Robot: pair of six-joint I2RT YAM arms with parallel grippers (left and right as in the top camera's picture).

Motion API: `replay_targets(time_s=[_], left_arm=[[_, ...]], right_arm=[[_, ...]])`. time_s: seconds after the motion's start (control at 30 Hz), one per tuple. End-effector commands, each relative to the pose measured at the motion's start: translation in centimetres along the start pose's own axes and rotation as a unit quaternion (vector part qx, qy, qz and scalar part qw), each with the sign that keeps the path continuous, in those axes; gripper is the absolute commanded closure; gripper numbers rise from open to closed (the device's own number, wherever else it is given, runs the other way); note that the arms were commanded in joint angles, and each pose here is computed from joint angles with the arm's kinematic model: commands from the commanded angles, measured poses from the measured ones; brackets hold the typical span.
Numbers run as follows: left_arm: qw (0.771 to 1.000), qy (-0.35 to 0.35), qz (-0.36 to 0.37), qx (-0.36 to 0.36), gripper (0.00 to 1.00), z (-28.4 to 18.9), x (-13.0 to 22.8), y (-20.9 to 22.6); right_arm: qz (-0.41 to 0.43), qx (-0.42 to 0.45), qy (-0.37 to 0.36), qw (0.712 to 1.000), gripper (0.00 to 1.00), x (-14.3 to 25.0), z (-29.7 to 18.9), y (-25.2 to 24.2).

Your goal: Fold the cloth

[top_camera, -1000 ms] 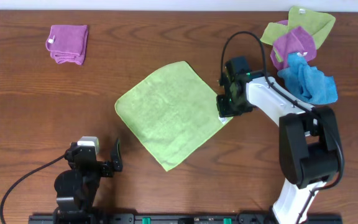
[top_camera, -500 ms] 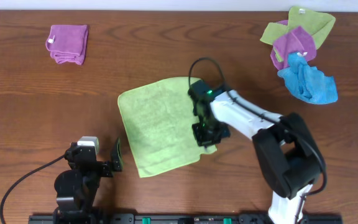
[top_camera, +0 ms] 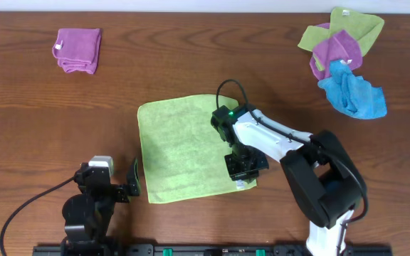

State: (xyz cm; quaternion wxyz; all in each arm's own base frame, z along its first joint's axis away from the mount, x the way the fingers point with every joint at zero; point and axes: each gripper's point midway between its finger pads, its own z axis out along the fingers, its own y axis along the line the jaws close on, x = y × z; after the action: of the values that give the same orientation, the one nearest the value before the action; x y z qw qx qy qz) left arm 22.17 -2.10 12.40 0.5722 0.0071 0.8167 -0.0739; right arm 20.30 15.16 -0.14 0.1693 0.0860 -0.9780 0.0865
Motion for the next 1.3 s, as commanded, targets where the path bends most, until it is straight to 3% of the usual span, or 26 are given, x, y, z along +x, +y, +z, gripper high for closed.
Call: replay_targets(time_s=[0.0,0.13,0.33,0.53,0.6,0.63,0.67,0.8,0.9,1.07,1.27], left_arm=[[1.000,0.008,-0.003,-0.006,0.05,0.3,0.9,0.3],[1.000,0.008,-0.003,-0.006,0.05,0.3,0.9,0.3],[1.000,0.008,-0.003,-0.006,0.05,0.3,0.9,0.3],[1.000,0.008,-0.003,-0.006,0.05,0.3,0.9,0.3],[1.000,0.008,-0.003,-0.006,0.05,0.3,0.9,0.3],[1.000,0.008,-0.003,-0.006,0.05,0.3,0.9,0.3],[1.000,0.008,-0.003,-0.006,0.05,0.3,0.9,0.3],[1.000,0.008,-0.003,-0.006,0.05,0.3,0.9,0.3],[1.000,0.008,-0.003,-0.006,0.05,0.3,0.9,0.3],[1.000,0.008,-0.003,-0.006,0.05,0.3,0.9,0.3],[1.000,0.008,-0.003,-0.006,0.05,0.3,0.9,0.3]], right_arm=[[0.026,0.003,-0.079,0.997,0.99,-1.9,-3.4,-0.6],[0.026,-0.040,-0.196,0.979,0.99,-5.3,-8.0,0.1],[0.004,-0.096,-0.365,0.926,0.99,-13.5,-12.9,0.6],[0.055,-0.129,-0.355,0.924,0.99,-17.1,-10.8,-2.8],[0.061,-0.183,-0.338,0.921,0.97,-17.8,-10.1,-3.0],[0.058,-0.209,-0.336,0.916,0.87,-18.0,-10.3,-2.8],[0.051,-0.235,-0.336,0.911,0.67,-18.3,-10.5,-2.5],[0.017,-0.302,-0.345,0.888,0.31,-18.8,-11.8,-1.5],[0.016,-0.310,-0.330,0.891,0.27,-18.7,-10.9,-1.1],[-0.009,-0.373,-0.294,0.880,0.30,-17.9,-10.5,1.1],[-0.003,-0.373,-0.283,0.883,0.27,-17.6,-10.0,1.0]])
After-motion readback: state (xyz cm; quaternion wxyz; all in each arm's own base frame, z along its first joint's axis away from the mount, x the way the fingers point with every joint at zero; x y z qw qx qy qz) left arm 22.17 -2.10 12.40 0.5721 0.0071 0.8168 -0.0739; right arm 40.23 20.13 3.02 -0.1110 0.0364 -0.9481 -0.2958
